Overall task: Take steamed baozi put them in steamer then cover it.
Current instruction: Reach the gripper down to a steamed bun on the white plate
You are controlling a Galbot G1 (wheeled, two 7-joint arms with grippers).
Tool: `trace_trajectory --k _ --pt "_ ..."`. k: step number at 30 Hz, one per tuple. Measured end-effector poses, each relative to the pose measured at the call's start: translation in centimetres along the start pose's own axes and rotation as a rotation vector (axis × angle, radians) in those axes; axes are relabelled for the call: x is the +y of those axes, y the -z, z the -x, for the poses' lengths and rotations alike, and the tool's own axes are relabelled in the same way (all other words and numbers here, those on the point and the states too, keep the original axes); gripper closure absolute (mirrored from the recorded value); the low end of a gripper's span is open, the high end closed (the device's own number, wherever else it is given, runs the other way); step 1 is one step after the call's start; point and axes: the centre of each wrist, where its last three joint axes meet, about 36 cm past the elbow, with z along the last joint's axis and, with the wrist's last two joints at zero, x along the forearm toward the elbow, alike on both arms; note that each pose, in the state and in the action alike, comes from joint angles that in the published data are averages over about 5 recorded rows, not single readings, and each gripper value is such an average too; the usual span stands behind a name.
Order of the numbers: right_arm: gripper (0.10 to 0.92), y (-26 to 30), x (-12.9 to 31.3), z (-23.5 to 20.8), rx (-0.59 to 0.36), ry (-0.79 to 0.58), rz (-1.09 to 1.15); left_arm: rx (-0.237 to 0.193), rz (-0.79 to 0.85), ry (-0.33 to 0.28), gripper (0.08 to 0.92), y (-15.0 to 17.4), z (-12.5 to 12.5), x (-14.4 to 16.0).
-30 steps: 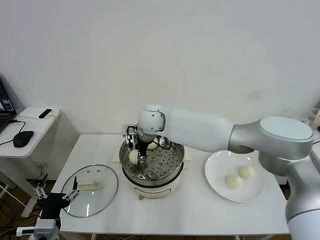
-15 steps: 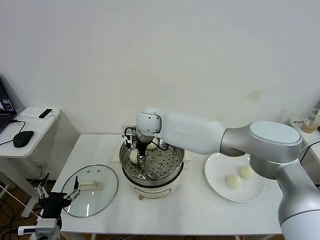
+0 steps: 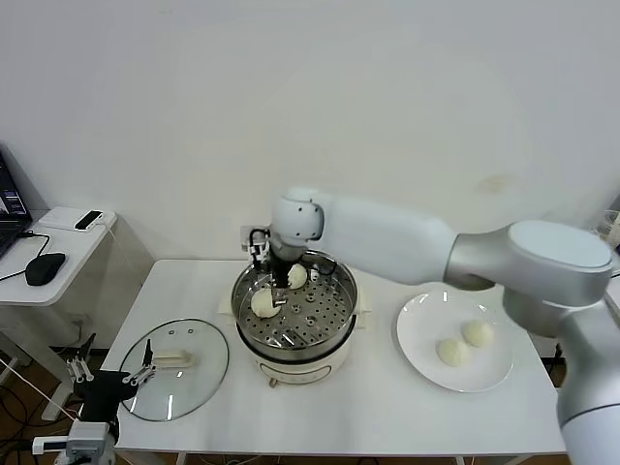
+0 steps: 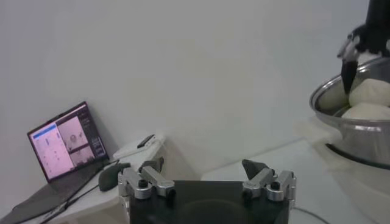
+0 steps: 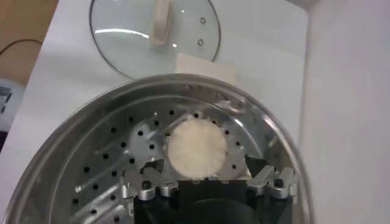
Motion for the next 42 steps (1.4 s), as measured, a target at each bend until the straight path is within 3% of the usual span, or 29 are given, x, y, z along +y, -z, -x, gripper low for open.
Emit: trace_trajectory --k 9,18,29,42 --pt "0.2 -8.1 1.1 -6.6 0.034 -0.015 -0.073 0.001 0.006 -0.01 0.177 0.0 0.3 0.3" --pt "0.2 -19.6 6.3 -10.0 0.104 -0.012 -0.044 0.005 0.004 -0.028 0.177 -0.3 0.9 -0.3" --pt "0.2 -32.1 15.3 -9.0 0.175 0.027 0.077 0.019 0.014 -0.052 0.177 -0.9 1.1 -1.3" --pt "0.2 -38.3 21.6 -4.0 0.256 0.101 0.14 0.03 0.024 -0.054 0.177 -1.1 0.8 -1.7"
